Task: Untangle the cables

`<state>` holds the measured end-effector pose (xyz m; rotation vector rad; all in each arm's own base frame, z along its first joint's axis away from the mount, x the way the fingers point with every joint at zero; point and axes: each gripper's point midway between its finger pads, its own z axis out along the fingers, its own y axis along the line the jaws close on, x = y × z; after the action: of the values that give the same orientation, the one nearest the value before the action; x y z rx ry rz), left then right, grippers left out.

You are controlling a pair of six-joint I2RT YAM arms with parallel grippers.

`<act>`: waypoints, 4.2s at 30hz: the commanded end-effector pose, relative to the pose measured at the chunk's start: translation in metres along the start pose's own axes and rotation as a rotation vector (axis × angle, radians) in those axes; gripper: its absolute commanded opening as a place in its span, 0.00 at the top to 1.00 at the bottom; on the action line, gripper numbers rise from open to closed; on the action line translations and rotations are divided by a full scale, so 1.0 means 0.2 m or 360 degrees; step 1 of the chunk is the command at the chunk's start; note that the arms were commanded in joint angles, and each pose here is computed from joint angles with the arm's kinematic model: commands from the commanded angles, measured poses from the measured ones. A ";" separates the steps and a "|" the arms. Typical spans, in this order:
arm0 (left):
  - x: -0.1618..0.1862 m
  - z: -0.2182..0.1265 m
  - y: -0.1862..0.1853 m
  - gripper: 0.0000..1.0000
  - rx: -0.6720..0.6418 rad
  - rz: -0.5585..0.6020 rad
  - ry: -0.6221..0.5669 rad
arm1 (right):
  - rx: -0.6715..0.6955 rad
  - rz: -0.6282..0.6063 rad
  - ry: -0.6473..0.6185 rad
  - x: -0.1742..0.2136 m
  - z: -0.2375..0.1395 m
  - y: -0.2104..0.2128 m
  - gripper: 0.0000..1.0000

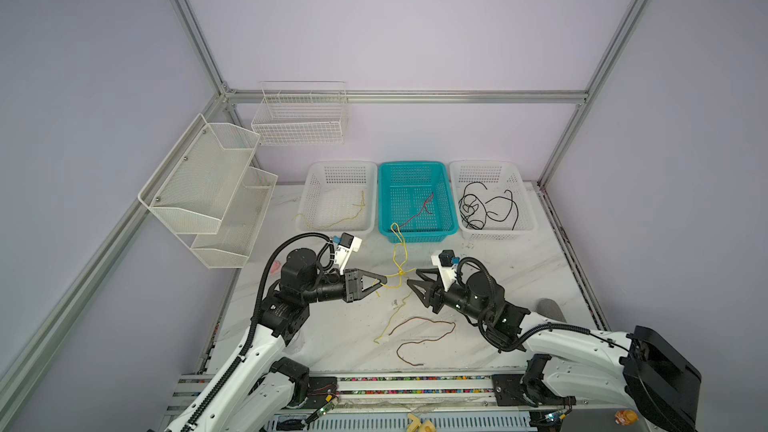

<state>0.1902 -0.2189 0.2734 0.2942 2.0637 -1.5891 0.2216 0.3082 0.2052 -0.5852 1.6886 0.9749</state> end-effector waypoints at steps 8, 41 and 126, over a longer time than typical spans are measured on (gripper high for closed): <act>0.02 0.01 0.00 1.00 0.0074 -0.0015 -0.0001 | -0.0113 -0.0268 -0.0445 -0.18 0.06 0.18 0.51; -0.11 -0.12 -0.27 1.00 0.0101 0.0181 -0.0107 | 0.0540 -0.0125 -0.0509 -0.17 -0.17 -0.20 1.00; -1.28 -0.20 1.20 0.64 -0.1500 0.0093 -0.0302 | 0.0125 0.0024 -0.0862 -0.90 -0.65 0.01 1.00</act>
<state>0.4920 -0.0713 0.1643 -0.1848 2.4517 -0.3994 0.2161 0.1895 0.3678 -0.2305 1.2900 0.9225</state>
